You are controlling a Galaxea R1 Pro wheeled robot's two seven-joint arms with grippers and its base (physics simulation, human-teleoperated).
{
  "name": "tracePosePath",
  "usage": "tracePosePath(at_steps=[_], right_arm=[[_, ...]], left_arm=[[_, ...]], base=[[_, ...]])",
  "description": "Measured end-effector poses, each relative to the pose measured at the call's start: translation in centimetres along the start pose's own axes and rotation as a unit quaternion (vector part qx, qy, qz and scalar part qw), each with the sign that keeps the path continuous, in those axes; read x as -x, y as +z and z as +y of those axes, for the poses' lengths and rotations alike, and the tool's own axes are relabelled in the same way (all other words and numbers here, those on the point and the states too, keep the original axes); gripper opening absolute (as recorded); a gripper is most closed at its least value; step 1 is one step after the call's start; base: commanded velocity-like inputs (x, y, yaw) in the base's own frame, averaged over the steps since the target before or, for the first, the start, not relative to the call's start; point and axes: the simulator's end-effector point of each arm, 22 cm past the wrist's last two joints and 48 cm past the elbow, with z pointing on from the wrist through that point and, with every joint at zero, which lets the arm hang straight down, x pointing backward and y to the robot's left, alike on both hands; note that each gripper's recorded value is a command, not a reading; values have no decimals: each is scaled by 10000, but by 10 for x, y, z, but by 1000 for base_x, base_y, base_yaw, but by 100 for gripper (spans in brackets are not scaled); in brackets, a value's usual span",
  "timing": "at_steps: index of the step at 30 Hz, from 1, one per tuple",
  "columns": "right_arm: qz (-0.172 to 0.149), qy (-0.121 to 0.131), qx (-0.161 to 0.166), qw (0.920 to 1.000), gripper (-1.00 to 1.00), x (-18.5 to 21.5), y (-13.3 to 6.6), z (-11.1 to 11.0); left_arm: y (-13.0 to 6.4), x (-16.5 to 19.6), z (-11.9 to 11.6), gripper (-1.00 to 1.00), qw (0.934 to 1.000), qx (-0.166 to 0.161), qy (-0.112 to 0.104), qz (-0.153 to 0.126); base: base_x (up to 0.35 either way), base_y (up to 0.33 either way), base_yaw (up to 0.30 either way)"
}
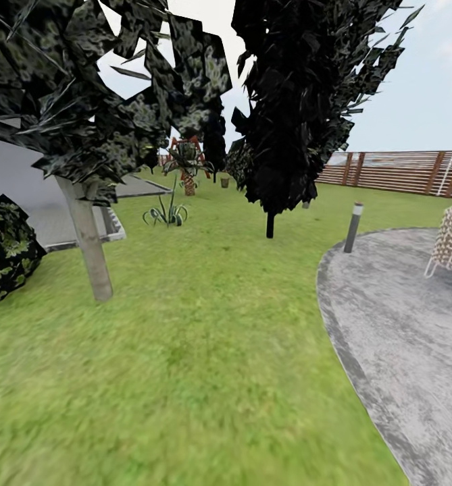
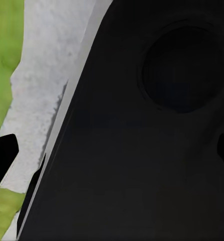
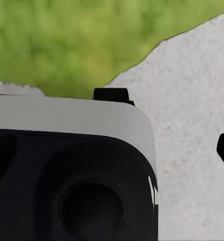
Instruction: Take the three Easter eggs out of the wicker basket on the lawn in the garden, then place them on the lawn next to a single tree (choose any tree) so that all three eggs are next to the same tree and none are left in the basket.
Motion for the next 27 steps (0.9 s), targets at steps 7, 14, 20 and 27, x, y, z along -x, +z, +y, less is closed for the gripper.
tracePosePath(at_steps=[7,14,20,27], right_arm=[[-15,0,0,10000,100,0,0,0],[-17,0,0,10000,100,0,0,0],[-25,1,0,10000,100,1,0,0],[-30,0,0,10000,100,1,0,0]], left_arm=[[0,0,0,100,10000,2,5,-14],[0,0,0,100,10000,2,-3,-11],[0,0,0,100,10000,-3,1,-11],[0,0,0,100,10000,2,-5,-12]], base=[[324,0,0],[324,0,0],[324,0,0],[325,0,0]])
